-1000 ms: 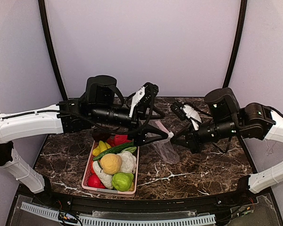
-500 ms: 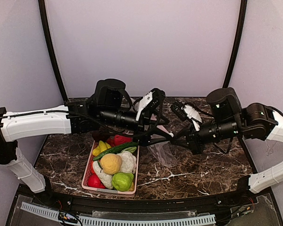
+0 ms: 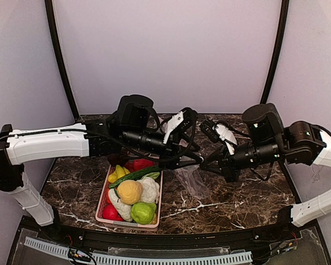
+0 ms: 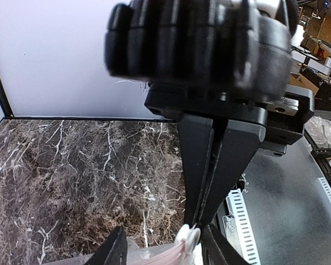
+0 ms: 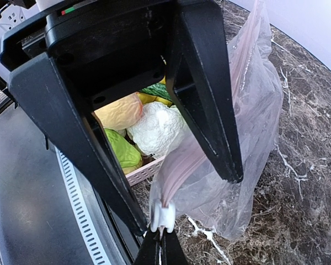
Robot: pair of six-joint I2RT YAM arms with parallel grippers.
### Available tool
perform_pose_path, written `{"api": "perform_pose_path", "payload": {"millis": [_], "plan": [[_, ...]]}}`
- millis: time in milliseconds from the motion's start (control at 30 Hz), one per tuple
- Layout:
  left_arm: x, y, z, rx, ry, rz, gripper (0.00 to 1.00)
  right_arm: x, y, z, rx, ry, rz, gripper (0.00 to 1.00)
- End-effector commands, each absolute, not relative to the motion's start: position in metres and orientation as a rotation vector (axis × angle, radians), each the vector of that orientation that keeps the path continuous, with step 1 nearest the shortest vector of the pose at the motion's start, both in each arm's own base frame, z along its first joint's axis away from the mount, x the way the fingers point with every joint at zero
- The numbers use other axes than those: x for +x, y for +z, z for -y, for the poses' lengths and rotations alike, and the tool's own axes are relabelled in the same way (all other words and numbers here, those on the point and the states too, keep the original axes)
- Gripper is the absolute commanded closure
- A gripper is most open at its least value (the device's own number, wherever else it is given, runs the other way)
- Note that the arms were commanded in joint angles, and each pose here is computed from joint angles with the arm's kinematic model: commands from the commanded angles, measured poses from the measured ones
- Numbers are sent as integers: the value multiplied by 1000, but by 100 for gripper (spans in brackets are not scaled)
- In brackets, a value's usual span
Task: Place the food in the zip-top bag and seal the zipper
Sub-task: Pass from the right arm to the left
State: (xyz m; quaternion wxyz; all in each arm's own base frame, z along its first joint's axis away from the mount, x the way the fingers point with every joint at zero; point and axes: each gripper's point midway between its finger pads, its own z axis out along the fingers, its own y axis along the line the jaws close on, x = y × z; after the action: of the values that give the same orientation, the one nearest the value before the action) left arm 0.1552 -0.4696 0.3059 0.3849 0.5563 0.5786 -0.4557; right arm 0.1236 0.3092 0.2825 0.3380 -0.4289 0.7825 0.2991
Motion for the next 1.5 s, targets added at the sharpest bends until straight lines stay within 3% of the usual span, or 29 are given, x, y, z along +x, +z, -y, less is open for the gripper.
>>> {"api": "perform_pose_path", "payload": {"millis": [0,300,733,1000,1133,1467], "plan": [[146,303,470,1465,-1197,-1490,58,126,303,-313,-1092,792,-1969,100],[141,297,469,1485,-1227,-1510,73,135,304,-310,-1051,741,-1966,100],[139,293,471,1493,-1251,-1519,73,137,305,-312,-1046,740,-1961,100],[139,294,472,1488,-1257,-1513,93,140,301,-312,-1035,723,-1972,100],[140,292,472,1488,-1252,-1519,99,144,298,-311,-1009,701,-1990,100],[143,291,471,1483,-1229,-1530,99,157,288,-309,-912,650,-2033,100]]}}
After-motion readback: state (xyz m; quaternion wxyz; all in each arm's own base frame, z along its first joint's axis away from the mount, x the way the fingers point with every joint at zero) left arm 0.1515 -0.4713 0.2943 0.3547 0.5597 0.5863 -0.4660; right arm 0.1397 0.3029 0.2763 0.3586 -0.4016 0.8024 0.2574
